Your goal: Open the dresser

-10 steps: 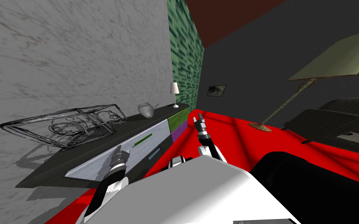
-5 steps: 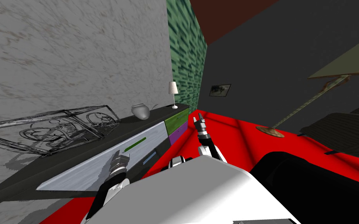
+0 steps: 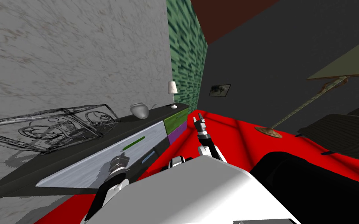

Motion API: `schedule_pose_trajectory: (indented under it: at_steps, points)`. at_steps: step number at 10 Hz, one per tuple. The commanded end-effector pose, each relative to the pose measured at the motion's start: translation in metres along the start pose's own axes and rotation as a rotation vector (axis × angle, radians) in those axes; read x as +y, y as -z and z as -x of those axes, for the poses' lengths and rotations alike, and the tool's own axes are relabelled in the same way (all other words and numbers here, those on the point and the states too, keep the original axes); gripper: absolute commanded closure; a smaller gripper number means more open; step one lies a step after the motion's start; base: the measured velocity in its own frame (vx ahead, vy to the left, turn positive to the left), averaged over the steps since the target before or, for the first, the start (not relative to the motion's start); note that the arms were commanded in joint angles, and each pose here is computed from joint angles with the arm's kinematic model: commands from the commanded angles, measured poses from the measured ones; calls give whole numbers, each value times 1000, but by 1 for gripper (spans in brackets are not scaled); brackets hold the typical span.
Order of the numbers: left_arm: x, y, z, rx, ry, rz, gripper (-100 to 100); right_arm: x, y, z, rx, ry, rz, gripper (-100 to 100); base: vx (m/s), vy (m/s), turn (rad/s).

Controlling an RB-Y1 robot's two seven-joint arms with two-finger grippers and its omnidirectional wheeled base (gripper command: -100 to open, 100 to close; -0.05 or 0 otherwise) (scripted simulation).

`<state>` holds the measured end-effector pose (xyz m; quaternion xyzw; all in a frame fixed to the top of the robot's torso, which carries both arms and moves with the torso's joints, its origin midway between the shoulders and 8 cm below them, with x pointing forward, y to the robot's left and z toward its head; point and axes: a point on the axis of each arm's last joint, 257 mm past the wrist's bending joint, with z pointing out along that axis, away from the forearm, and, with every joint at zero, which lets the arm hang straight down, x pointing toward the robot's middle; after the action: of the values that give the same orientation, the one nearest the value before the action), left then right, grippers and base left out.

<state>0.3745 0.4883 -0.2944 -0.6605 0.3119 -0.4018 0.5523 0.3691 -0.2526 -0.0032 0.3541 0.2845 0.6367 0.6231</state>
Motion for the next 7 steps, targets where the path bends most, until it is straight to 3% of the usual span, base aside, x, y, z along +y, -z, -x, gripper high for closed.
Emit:
schedule_pose_trajectory:
  at_steps: [1, 3, 4, 7]
  points:
    - [-3, 4, 1, 2, -4, 0, 100, 0, 0, 0, 0, 0, 0, 0, -167, -131, 8]
    - [-4, 4, 1, 2, -4, 0, 100, 0, 0, 0, 0, 0, 0, 0, -105, -96, 8]
    - [-13, 0, 5, 11, -30, -10, -100, 0, 0, 0, 0, 0, 0, 0, -1, -14, -1]
    - [-18, -5, 9, 9, -40, -10, -100, 0, 0, 0, 0, 1, 0, 0, 100, 30, 2]
